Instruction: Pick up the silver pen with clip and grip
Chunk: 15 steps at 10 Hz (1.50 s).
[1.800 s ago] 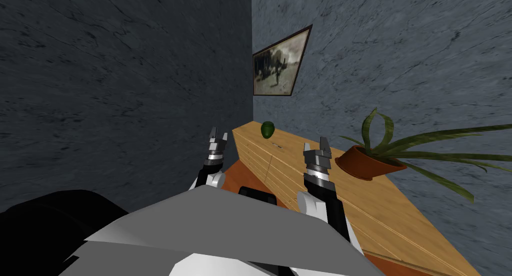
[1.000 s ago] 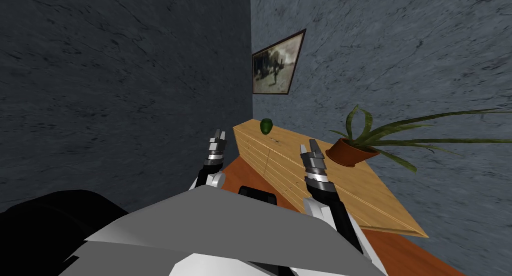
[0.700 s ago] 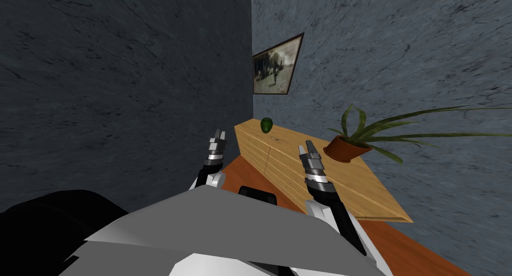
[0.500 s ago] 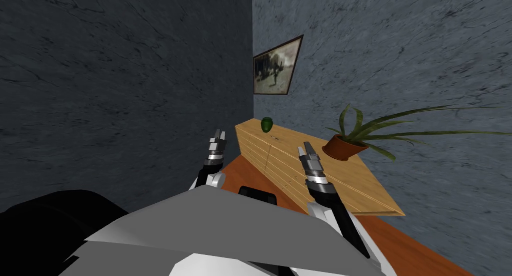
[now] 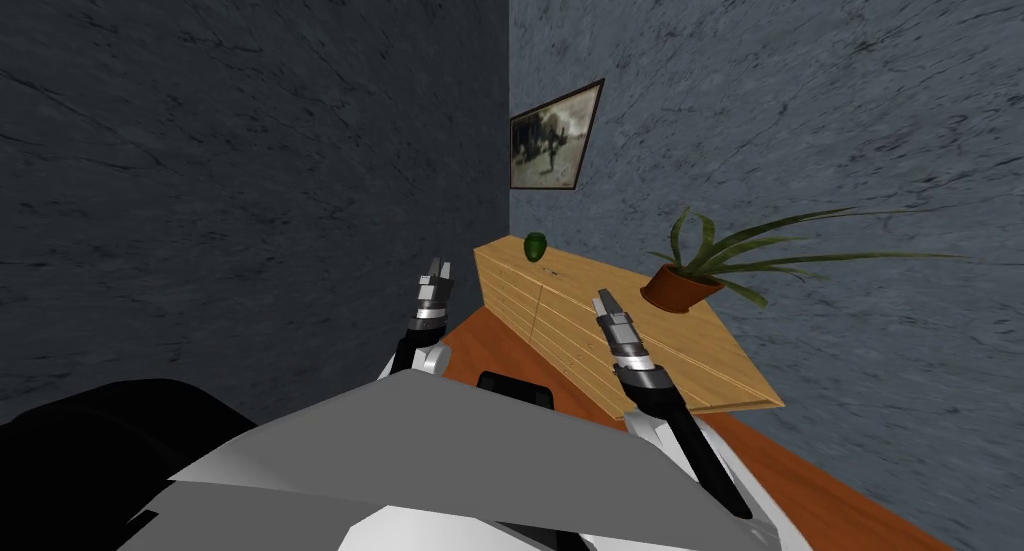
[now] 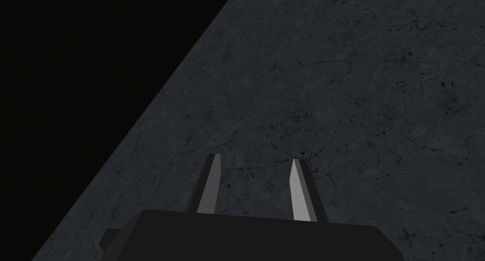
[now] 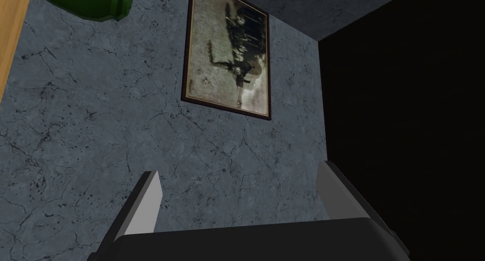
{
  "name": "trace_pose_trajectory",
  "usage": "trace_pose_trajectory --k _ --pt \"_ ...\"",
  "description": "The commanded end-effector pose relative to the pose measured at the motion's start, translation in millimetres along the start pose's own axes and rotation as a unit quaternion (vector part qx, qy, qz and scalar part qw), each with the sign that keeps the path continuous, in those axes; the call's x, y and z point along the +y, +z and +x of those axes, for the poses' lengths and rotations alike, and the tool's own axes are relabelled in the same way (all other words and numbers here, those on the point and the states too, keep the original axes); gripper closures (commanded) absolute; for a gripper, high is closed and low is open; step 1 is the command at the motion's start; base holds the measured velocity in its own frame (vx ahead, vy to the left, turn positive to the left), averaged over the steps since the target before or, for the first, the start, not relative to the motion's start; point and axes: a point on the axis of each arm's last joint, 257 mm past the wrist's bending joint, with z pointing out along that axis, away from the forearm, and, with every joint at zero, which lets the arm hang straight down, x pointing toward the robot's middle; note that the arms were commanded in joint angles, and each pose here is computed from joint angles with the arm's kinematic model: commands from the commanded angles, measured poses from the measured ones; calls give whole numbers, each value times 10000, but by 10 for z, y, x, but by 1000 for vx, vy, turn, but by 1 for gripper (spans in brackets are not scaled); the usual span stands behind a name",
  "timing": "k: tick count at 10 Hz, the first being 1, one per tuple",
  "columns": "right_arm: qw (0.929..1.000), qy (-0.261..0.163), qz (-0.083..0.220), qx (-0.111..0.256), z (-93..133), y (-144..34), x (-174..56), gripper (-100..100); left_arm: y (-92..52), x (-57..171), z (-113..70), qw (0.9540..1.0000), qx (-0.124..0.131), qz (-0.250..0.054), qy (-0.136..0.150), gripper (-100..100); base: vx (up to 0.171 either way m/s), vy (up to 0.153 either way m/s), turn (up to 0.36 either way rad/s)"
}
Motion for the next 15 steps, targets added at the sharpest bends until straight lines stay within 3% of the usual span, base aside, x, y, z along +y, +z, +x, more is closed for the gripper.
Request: trace_pose_trajectory --k 1,4,8,11,12,13,15 --pt "9995 -167 120 239 61 -66 -132 -100 0 0 0 10000 0 0 0 0 -87 6 41" --pt "9969 -419 249 611 129 -152 -272 -100 0 0 0 10000 0 0 0 0 -81 15 37" --pt "9877 -831 528 1212 223 -361 -572 -100 0 0 0 10000 0 0 0 0 -50 22 57" --pt "9741 -1187 830 1735 279 -624 -889 -100 0 0 0 10000 0 0 0 0 -22 37 92" --pt "9705 -1279 833 1866 270 -642 -899 -100 0 0 0 10000 0 0 0 0 -9 36 52" --pt "9627 -1421 992 2077 281 -790 -1059 -100 0 0 0 10000 0 -1 0 0 5 43 123" --pt "9567 -1548 995 2256 259 -815 -1072 -100 -1 0 0 10000 0 -1 0 0 6 29 25"
